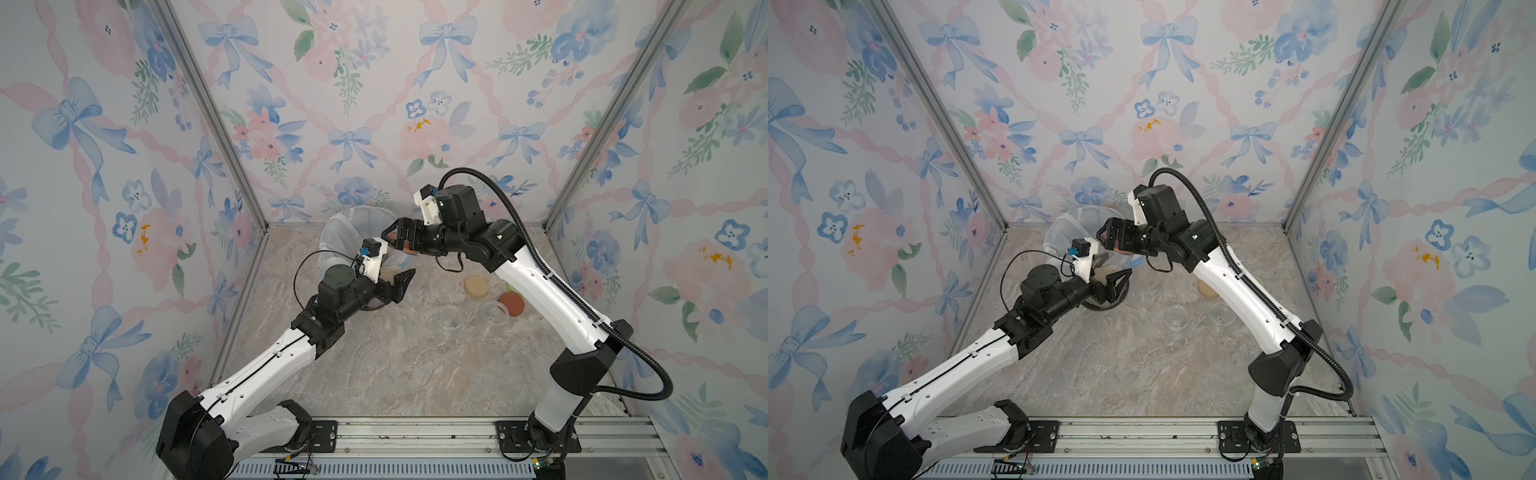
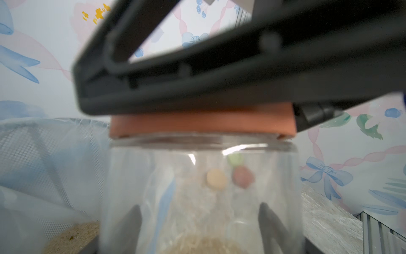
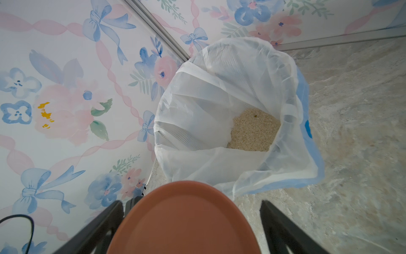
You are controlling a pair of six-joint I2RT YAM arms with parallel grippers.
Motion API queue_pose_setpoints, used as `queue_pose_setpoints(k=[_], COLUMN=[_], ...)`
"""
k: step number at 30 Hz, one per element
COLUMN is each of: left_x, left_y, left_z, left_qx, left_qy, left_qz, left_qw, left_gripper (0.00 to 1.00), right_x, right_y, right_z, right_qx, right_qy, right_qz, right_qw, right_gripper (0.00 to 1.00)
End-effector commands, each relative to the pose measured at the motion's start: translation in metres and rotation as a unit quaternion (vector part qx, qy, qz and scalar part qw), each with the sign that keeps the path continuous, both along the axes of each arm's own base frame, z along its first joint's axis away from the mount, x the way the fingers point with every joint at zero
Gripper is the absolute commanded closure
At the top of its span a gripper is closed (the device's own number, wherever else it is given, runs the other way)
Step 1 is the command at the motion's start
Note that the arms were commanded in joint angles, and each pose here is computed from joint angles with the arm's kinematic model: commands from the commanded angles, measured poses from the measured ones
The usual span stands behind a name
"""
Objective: Empty moldy rice from jars
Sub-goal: Unscrew the lid from the jar.
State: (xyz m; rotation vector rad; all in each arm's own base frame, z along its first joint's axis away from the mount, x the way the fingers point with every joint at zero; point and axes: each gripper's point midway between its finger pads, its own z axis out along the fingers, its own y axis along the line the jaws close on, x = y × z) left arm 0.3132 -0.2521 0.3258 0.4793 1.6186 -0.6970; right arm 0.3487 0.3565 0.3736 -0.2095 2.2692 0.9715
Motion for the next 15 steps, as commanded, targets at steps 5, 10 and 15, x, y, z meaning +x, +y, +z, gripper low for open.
queue_pose_setpoints(k=[5,10,15], left_x=[-0.005,-0.006,-0.01], left_y=[0.01,0.011,0.009], left_z=[0.061,0.064,0.069], left_qx=[-0.063,-0.067,-0.074], left_qy=[-0.062,-0.063,-0.064], left_qz=[0.012,0.012,-0.002], left_qw=[0.996,0.996,0.995], left_gripper=[1.0,1.0,1.0], right_x=[-0.003,-0.008,-0.013], right_y=[-0.003,-0.002,-0.002], right_z=[0.008,0.011,0.019], right_qx=[-0.005,0.001,0.001], right_qy=[-0.018,-0.028,-0.059], right_qz=[-0.003,0.01,0.038], right_qw=[1.0,1.0,0.998], right_gripper=[0.05,0.36,0.43])
